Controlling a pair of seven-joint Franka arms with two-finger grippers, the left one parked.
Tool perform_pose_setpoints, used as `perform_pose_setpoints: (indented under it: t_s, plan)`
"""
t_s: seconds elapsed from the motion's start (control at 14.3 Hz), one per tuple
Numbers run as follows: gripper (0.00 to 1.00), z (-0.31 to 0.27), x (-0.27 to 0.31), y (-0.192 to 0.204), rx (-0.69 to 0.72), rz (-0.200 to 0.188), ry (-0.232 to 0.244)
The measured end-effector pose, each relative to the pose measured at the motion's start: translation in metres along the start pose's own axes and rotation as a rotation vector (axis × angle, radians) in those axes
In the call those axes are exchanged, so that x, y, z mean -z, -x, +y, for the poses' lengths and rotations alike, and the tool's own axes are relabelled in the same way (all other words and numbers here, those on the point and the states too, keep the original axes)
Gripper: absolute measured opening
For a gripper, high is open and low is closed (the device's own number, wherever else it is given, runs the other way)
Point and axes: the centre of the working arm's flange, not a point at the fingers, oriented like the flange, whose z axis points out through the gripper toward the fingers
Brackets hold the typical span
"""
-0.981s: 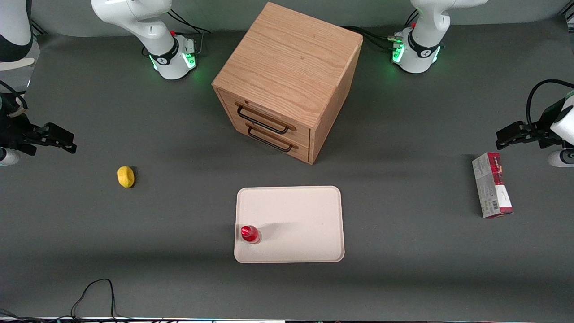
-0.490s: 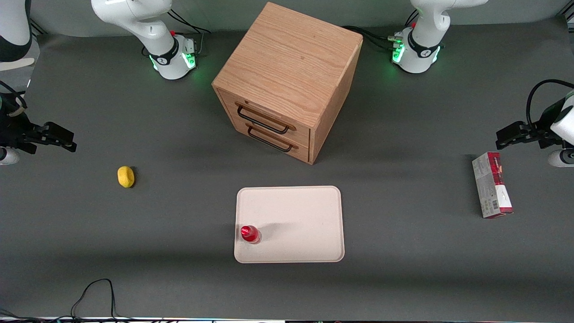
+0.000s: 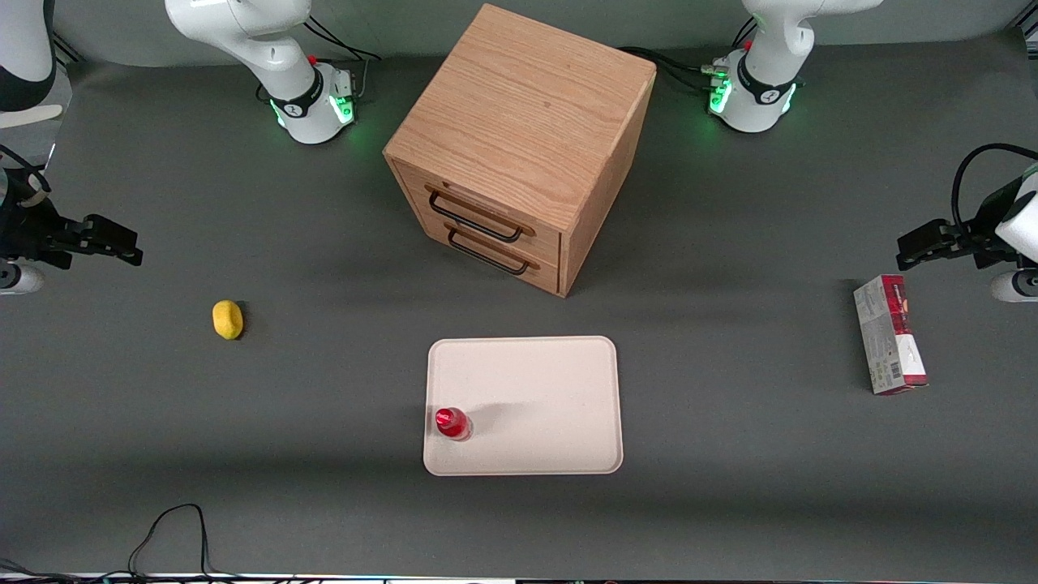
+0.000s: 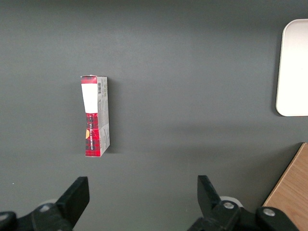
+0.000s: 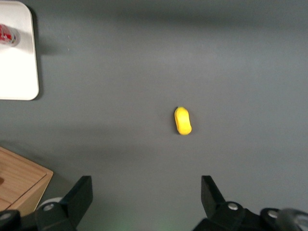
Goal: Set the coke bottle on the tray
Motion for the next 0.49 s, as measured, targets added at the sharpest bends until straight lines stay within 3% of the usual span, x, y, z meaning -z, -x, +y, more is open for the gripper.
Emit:
perform_pose_setpoints:
  t_s: [0.28, 0.49]
  plan:
    - [1.0, -0.0017, -0.0007, 0.0004, 0.002, -0.005, -0.005]
    - [1.0, -0.0053, -0.0007, 0.0004, 0.004, -0.005, -0.036]
